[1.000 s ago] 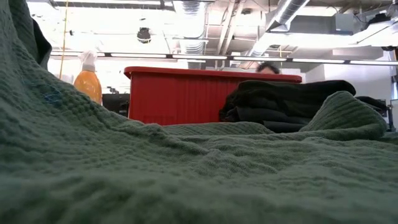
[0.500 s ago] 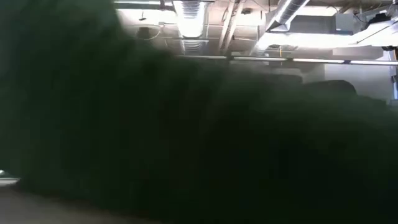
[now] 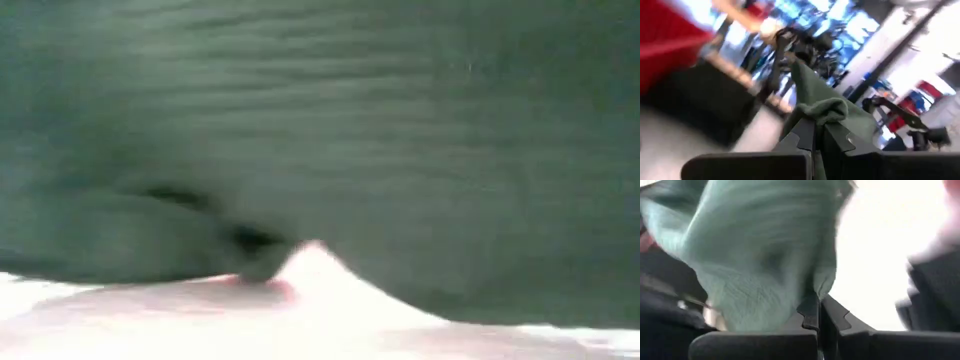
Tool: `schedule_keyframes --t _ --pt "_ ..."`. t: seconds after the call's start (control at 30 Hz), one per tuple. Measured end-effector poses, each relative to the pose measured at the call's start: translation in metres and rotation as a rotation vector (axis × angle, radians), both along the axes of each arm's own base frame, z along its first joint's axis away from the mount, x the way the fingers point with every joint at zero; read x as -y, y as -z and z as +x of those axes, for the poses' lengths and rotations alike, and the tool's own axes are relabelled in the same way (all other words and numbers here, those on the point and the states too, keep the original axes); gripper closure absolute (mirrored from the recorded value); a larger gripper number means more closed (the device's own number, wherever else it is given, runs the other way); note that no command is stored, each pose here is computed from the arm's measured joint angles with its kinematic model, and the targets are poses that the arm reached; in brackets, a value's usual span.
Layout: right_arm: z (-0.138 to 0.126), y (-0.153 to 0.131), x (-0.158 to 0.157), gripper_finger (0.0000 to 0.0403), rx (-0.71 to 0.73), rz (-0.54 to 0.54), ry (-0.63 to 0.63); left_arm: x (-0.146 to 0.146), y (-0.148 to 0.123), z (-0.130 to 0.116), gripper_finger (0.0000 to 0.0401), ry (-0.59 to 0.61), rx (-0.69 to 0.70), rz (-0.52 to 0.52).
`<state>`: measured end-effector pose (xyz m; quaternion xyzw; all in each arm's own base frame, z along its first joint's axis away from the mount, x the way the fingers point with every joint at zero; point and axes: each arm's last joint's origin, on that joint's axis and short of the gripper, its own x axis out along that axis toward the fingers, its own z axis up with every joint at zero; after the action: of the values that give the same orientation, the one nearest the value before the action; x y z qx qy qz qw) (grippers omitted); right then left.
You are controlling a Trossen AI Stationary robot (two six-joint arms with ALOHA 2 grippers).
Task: Fold Laundry from Bin
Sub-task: Fold the green polo shirt
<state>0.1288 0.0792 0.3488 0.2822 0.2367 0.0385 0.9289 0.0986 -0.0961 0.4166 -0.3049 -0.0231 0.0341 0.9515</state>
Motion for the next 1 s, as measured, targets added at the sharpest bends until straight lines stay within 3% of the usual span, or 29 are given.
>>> schedule_keyframes --t 0.07,0.17,0.27,0.37,0.47,0.67,1.0 --pt "-0.011 0.018 0.007 0.0385 -0.195 0.185 0.053 -0.006 0.014 -0.005 0.0401 -0.015 -0.070 -0.094" --pt "-0.012 0.031 -0.006 0.0385 -0.231 0.310 -0.046 0.001 0.031 -0.002 0.0401 0.009 -0.147 -0.099" --pt "-0.010 0.029 -0.022 0.0385 -0.117 0.332 -0.177 0.008 0.038 0.004 0.0401 0.090 -0.196 -0.108" --pt "-0.008 0.017 -0.028 0.0385 0.017 0.352 -0.215 0.013 0.040 0.008 0.0401 0.148 -0.222 -0.107" --pt "-0.011 0.007 -0.023 0.0385 0.138 0.355 -0.201 0.008 0.032 0.004 0.0401 0.174 -0.174 -0.106" --pt "-0.039 -0.042 0.012 0.0385 0.623 0.363 -0.160 -0.017 0.011 -0.014 0.0401 0.172 -0.030 -0.062" --pt "-0.094 -0.070 0.068 0.0385 0.899 0.240 0.066 -0.076 -0.007 -0.054 0.0401 0.040 0.140 -0.132"
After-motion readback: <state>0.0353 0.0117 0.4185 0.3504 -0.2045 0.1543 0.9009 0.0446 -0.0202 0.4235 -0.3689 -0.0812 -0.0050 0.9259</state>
